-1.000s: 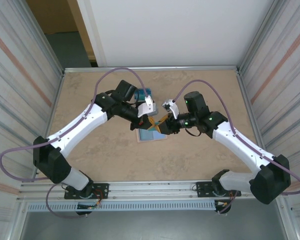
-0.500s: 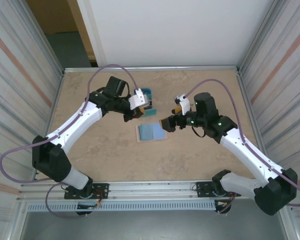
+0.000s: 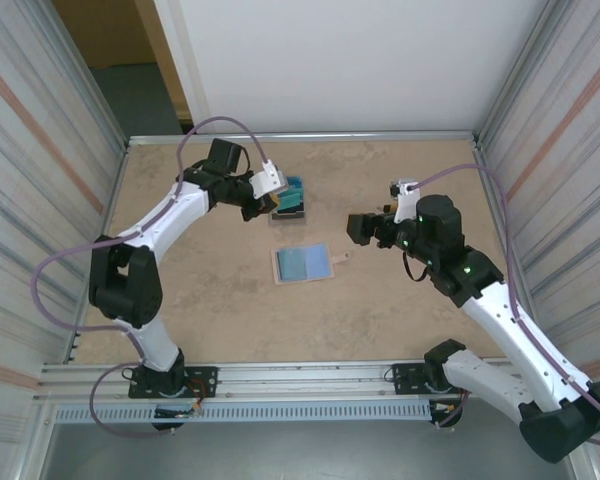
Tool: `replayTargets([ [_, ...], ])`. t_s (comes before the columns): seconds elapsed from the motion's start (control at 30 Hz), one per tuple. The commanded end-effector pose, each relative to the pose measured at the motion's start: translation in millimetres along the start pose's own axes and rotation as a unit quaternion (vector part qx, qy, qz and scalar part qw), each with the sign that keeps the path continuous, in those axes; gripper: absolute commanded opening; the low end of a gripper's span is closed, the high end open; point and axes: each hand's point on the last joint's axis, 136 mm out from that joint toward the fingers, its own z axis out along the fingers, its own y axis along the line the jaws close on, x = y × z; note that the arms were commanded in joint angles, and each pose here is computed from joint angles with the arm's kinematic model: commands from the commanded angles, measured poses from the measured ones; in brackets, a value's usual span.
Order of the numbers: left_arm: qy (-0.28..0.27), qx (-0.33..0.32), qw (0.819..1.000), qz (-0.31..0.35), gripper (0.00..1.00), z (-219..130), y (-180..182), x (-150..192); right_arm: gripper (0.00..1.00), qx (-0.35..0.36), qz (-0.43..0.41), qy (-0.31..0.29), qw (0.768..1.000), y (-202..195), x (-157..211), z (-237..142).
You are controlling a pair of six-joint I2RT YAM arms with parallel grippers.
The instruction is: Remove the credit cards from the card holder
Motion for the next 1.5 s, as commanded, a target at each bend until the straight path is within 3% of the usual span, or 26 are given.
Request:
replayTargets([
  [0.0,-0.016,-0.009,1.000,0.024,0.00,1,17,-9,0.99,0.072,0.036,-0.011,0.997,-27,1,-6],
  [0.53,0.003,0.015,0.999,0.029,0.00,38,64,14,0.99,0.159,0.087,-0.076,0.980,-59,-12,-33],
  [1.47,0.044,0.047,0.998,0.023,0.00,84,78,58,0.99,0.173,0.092,-0.057,0.979,-64,-8,-27],
])
